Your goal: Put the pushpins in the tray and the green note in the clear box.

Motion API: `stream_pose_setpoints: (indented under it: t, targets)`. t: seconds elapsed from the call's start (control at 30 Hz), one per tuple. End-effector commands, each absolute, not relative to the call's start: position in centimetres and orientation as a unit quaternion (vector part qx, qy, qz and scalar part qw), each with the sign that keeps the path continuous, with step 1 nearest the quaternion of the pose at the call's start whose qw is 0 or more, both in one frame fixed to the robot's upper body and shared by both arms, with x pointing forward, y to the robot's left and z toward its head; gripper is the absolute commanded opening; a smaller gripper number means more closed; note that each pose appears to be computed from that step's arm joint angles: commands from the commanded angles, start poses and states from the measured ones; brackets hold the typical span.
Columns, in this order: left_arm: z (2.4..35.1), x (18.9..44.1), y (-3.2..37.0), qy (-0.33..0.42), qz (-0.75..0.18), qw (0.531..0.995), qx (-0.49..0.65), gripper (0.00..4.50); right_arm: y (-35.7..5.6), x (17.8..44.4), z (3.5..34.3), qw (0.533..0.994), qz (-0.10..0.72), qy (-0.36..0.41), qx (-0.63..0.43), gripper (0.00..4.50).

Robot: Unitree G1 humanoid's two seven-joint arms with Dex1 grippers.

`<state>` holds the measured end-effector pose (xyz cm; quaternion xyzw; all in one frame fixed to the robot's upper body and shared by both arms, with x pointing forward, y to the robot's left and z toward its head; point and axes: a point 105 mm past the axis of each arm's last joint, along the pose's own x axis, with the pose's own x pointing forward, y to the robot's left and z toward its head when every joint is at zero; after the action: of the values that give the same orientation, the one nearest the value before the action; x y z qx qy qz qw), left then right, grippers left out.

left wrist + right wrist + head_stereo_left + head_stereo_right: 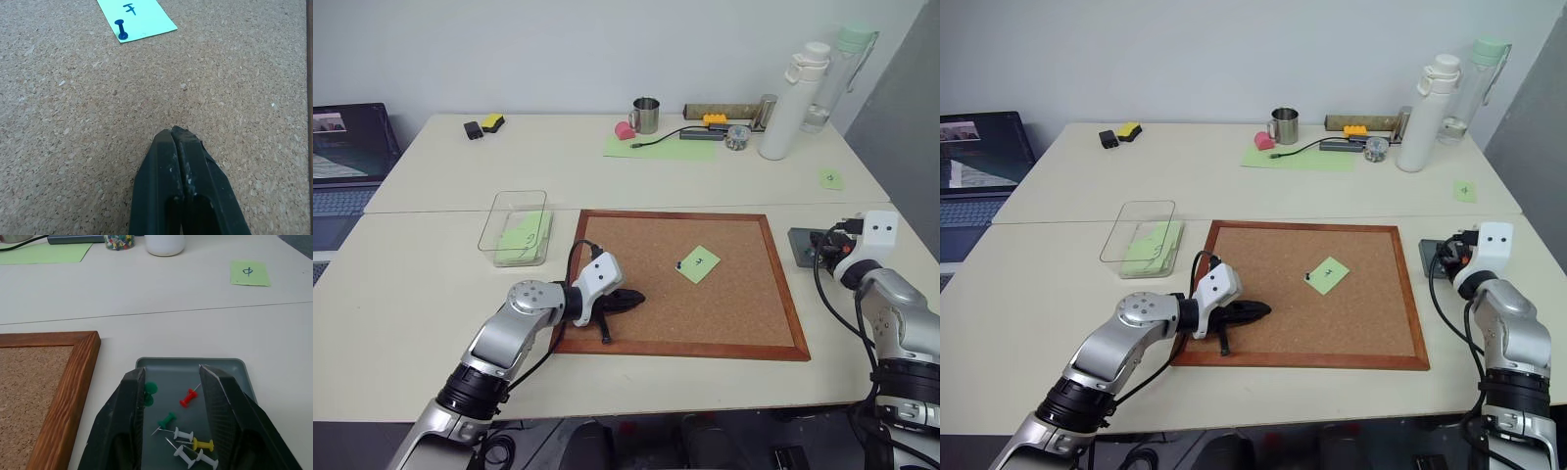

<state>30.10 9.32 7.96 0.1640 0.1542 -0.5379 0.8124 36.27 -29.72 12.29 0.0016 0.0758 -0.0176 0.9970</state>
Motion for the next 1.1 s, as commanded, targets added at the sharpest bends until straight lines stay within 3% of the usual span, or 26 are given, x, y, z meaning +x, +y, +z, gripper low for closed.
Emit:
stream_pose_setpoints:
  t: [0.03,0.47,0.8,0.9,1.1]
  targets:
    - [6.0,29.4,10.2,0.202,-0.532,0.806,0.163,0.0,-31.1,36.7,13.4,0.997,-0.05,0.05,-0.016,1.8]
    - [6.1,29.0,10.7,0.207,-0.525,0.809,0.165,0.0,-31.4,37.2,11.2,0.996,-0.041,0.072,-0.039,1.8]
    - [6.1,29.1,10.5,0.205,-0.523,0.812,0.161,0.0,-31.4,37.4,14.2,0.998,-0.035,0.018,-0.049,1.8]
    - [6.1,29.1,10.5,0.205,-0.523,0.812,0.161,0.0,-29.7,37.5,15.8,0.999,0.002,-0.009,-0.049,1.8]
    - [6.0,29.0,10.5,0.207,-0.524,0.811,0.16,0.0,-18.5,34.8,16.0,0.966,0.253,0.001,-0.044,1.8]
